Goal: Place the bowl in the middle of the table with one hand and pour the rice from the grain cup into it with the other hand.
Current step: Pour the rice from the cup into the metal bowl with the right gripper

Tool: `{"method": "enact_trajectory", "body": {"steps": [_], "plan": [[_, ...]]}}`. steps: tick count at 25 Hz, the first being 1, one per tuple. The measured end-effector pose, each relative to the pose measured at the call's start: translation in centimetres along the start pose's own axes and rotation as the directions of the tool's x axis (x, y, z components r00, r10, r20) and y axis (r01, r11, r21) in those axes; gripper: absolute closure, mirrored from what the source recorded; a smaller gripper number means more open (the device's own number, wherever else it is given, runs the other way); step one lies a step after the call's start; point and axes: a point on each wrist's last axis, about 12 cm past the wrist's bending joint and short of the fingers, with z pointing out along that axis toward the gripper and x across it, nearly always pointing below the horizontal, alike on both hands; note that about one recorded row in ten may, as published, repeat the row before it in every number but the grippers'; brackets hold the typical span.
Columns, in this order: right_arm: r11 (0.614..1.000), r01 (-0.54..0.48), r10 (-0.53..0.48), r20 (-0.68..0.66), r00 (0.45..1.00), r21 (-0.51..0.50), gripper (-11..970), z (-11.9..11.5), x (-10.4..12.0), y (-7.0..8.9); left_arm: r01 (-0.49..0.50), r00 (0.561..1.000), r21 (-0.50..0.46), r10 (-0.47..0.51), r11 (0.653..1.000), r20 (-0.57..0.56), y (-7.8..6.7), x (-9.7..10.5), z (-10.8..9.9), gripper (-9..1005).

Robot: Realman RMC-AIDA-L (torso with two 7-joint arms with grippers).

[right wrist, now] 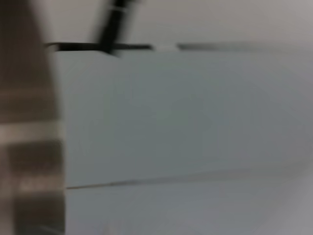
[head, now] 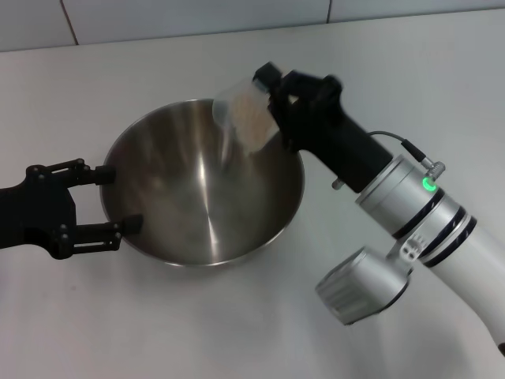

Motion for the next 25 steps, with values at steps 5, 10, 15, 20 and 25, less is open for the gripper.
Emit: {"method": "enact_trajectory", "body": {"steps": [5, 10, 15, 20, 25], "plan": [[0.941, 0.339, -0.340, 0.082, 0.937, 0.018, 944, -0.3, -1.0, 0.2, -0.001, 1.000, 0.000, 0.001, 1.000, 0.000, 0.0, 0.0, 0.0, 164], [0.817, 0.575, -0.577, 0.078, 0.813, 0.052, 944, 0.0, -1.9, 0.1, -0.003, 1.000, 0.000, 0.003, 1.000, 0.000, 0.0, -0.1, 0.0, 164], [0.682, 0.726, -0.731, 0.090, 0.676, 0.091, 944, 0.2, -3.0, 0.2, -0.007, 1.000, 0.002, 0.007, 1.000, -0.003, 0.1, -0.2, 0.1, 164], [0.502, 0.859, -0.862, 0.130, 0.489, 0.102, 943, 0.3, -3.7, 0.9, -0.010, 1.000, 0.003, 0.010, 1.000, -0.005, 0.2, -0.3, 0.1, 164], [0.528, 0.846, -0.847, 0.123, 0.517, 0.080, 943, 0.3, -4.2, 0.9, -0.012, 1.000, 0.012, 0.012, 1.000, -0.009, 0.1, -0.3, 0.3, 164]]}}
